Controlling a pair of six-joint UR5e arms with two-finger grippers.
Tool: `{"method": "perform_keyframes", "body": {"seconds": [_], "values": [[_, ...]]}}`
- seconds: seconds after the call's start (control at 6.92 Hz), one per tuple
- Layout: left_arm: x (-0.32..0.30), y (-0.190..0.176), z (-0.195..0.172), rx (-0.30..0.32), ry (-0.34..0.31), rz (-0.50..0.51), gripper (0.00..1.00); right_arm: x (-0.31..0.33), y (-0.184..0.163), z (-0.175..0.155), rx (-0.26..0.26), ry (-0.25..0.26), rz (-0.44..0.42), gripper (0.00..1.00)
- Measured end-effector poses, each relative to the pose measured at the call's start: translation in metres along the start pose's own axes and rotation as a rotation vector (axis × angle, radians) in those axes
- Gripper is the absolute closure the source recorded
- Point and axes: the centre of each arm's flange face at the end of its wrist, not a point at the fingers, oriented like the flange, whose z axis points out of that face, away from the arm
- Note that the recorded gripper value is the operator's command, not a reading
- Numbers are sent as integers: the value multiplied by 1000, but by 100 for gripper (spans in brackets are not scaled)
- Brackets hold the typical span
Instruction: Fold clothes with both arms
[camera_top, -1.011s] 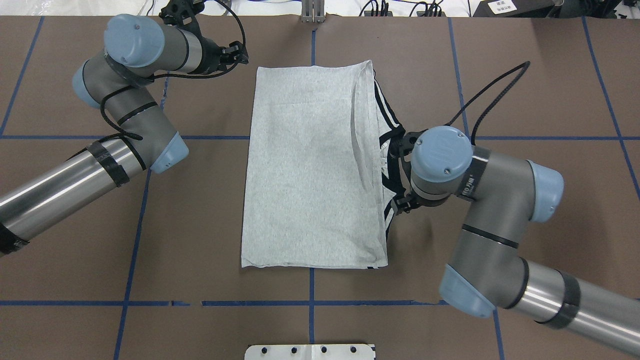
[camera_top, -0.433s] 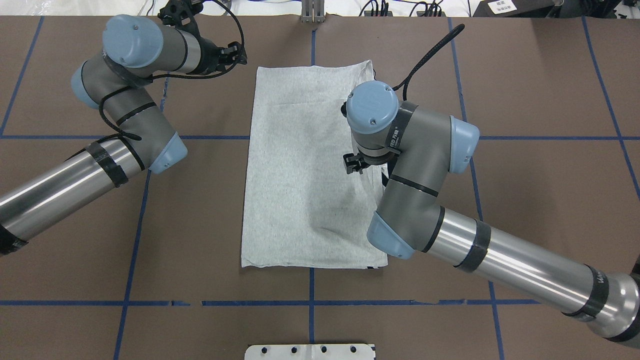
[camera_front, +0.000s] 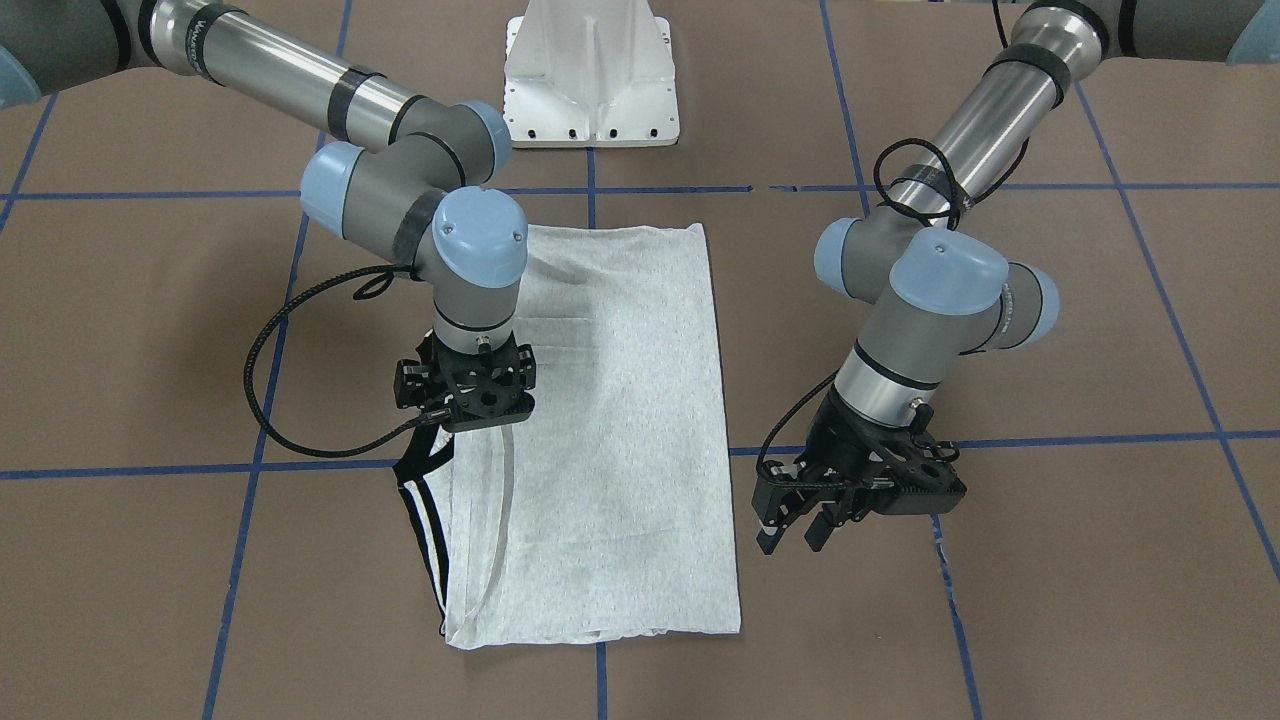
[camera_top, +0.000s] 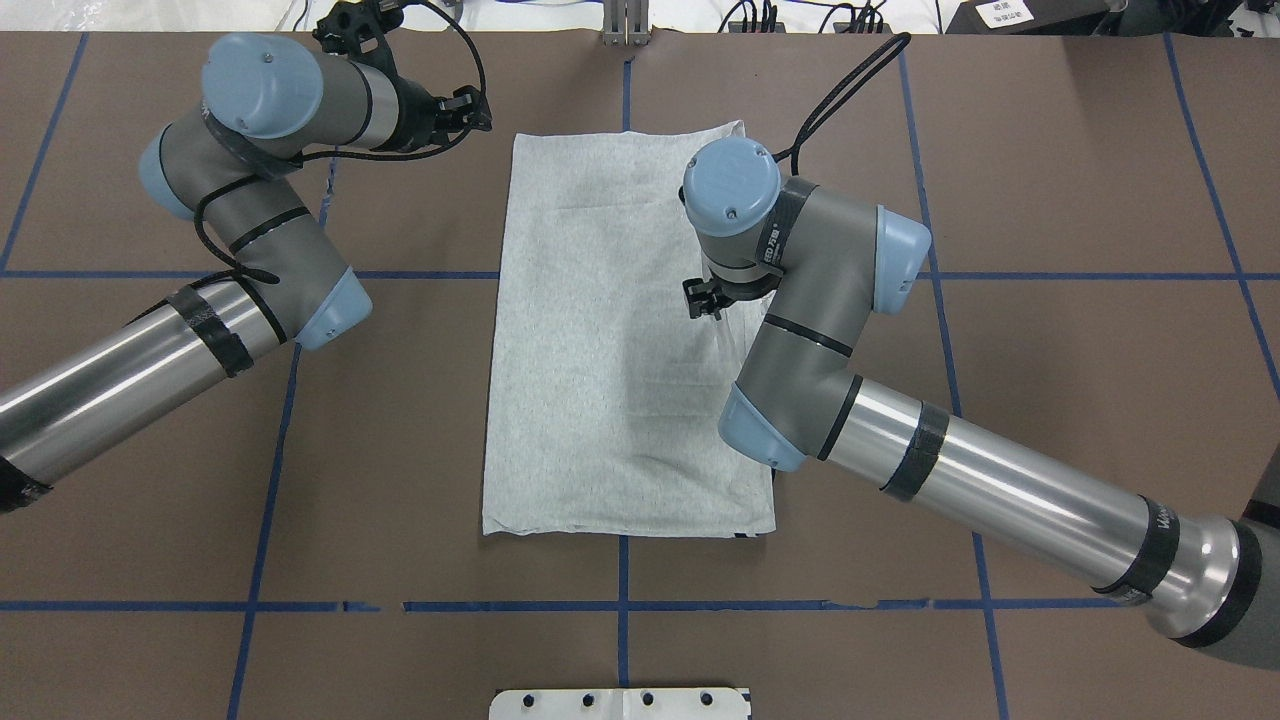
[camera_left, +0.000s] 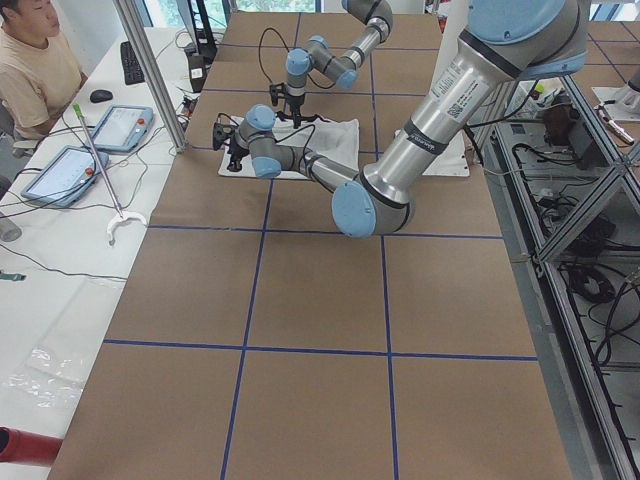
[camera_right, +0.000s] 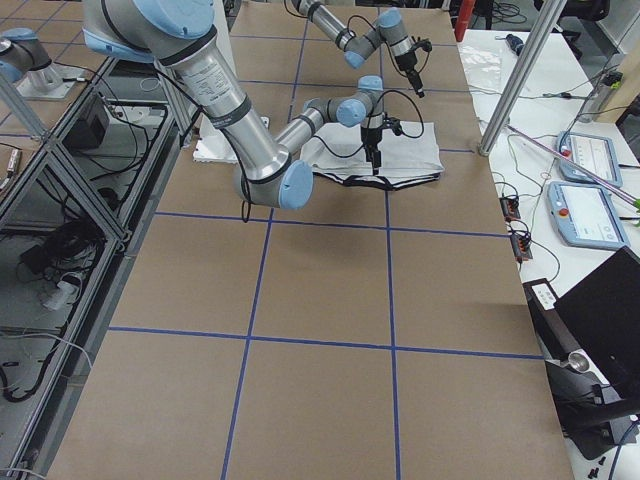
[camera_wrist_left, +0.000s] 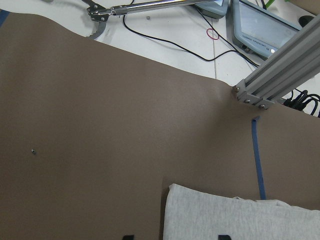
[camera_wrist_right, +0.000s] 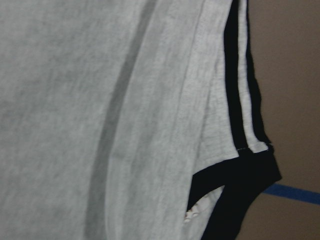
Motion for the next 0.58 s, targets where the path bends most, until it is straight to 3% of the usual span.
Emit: {"method": "perform_keyframes", "body": {"seconds": [0.29,0.58], "values": [[4,0,-3,2,8,1,36,63,13,23,-21,34,-34,0],[8,0,-7,5,19,3,36,74,38,-9,-17,31,-53,0]]}}
